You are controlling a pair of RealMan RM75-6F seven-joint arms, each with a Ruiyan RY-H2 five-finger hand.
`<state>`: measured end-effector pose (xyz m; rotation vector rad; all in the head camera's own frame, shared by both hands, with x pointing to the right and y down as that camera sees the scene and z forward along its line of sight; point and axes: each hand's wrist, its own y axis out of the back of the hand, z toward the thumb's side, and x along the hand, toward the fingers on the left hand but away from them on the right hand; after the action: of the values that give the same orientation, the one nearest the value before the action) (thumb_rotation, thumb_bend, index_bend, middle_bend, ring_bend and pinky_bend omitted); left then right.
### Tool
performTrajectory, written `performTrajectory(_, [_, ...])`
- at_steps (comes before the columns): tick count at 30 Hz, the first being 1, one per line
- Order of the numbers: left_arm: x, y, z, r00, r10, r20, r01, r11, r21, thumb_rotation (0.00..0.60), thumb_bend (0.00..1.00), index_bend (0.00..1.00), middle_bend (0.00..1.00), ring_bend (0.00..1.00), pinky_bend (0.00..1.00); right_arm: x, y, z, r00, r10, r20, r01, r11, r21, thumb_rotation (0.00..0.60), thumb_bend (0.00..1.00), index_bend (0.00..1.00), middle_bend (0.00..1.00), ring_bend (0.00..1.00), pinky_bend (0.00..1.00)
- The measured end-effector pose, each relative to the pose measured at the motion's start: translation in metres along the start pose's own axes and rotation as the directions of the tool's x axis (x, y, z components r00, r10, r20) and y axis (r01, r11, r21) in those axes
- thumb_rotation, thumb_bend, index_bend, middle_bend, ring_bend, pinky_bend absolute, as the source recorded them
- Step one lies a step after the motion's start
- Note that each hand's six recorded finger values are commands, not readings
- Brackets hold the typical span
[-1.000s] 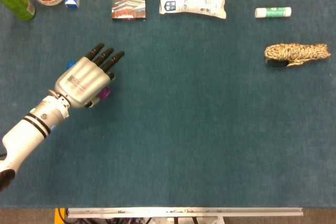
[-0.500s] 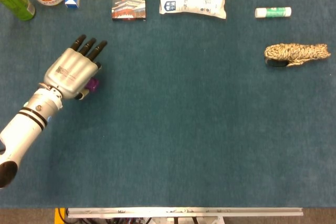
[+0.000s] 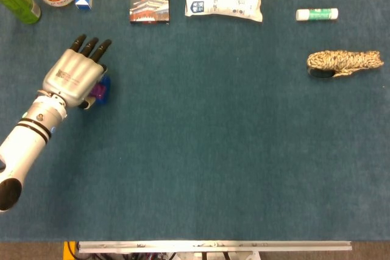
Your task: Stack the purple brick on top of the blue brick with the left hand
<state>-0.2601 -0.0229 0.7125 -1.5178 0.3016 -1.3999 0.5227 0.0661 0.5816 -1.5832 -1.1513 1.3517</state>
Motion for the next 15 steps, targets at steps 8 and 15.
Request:
performTrajectory(8, [-0.0003, -0.0026, -0.0023, 0.999, -0.025, -0.028, 0.025, 1.0, -0.001, 0.6, 0.26, 0.46, 0.0, 0.0, 0.05, 0.0001, 0.0002, -0.0001, 1.0, 0.0, 0.0, 0.0, 1.0, -0.001, 0.6, 0.49, 0.24, 0.27, 0.08, 0.21])
performTrajectory(15, [0.0, -0.004, -0.0036, 0.998, -0.038, -0.06, 0.037, 0.999, -0.015, 0.6, 0.26, 0.46, 0.0, 0.0, 0.05, 0.0001, 0.0004, -0.0002, 1.0, -0.001, 0.0, 0.001, 1.0, -0.003, 0.6, 0.49, 0.24, 0.27, 0.08, 0.21])
